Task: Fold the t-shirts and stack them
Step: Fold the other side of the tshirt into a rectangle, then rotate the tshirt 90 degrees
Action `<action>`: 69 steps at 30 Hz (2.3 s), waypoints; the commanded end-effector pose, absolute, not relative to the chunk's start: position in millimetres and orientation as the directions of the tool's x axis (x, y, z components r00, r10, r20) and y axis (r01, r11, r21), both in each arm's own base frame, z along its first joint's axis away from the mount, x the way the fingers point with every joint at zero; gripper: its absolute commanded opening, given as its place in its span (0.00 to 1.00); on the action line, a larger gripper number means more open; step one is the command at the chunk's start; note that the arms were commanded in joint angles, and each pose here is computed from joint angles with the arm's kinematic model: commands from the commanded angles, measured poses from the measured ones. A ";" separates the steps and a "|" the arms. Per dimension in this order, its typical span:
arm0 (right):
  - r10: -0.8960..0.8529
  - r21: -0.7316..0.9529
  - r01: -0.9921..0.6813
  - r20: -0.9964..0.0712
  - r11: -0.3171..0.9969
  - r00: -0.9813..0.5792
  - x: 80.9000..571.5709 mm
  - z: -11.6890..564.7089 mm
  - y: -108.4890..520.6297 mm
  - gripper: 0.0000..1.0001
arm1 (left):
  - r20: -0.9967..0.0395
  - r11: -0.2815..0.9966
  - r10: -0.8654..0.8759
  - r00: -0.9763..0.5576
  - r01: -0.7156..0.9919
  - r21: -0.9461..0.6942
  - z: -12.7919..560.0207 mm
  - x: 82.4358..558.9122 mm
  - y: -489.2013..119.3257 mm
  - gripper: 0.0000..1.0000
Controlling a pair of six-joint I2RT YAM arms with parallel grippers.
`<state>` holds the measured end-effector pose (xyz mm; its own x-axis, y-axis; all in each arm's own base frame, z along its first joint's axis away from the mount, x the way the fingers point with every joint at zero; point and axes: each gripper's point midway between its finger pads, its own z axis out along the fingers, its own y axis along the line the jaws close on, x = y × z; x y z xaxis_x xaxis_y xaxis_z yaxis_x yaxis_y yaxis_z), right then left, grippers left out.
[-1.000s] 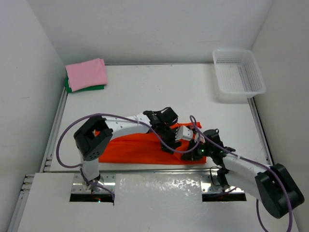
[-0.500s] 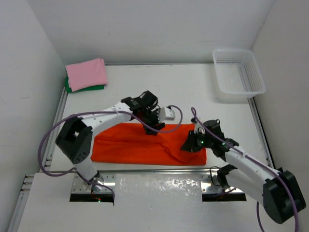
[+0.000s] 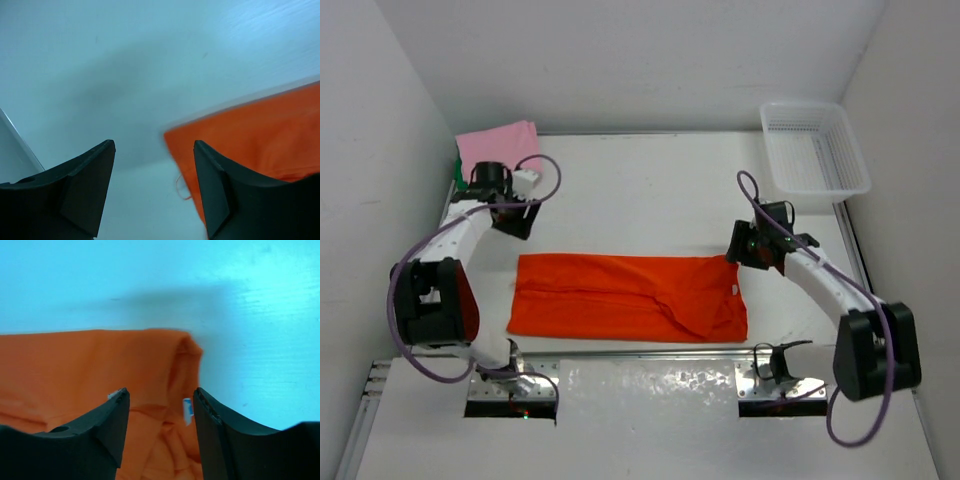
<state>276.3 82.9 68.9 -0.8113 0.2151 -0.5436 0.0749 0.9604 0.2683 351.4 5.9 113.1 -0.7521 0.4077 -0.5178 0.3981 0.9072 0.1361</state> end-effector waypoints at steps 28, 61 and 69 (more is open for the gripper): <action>0.053 0.239 -0.096 -0.551 0.966 -0.833 594.0 -29.5 143.0 0.42 | -0.404 0.897 0.332 -0.853 0.417 -0.144 24.1 271.4 25.4 0.75; 0.367 0.173 0.326 -0.542 0.929 -0.756 526.0 9.5 78.8 0.41 | -0.490 0.917 0.330 -0.807 0.396 -0.035 38.7 358.2 42.4 0.73; 0.434 0.280 0.338 -0.451 0.898 -0.780 548.4 -61.1 93.7 0.14 | -0.367 0.798 0.526 -0.768 0.594 -0.099 -8.9 307.9 -21.3 0.71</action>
<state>554.6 86.8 -6.4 -0.7335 0.4119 -0.5407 0.3211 0.9111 0.2585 331.8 18.9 8.2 -0.8212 0.3934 -0.4133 0.4580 0.8865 -0.0662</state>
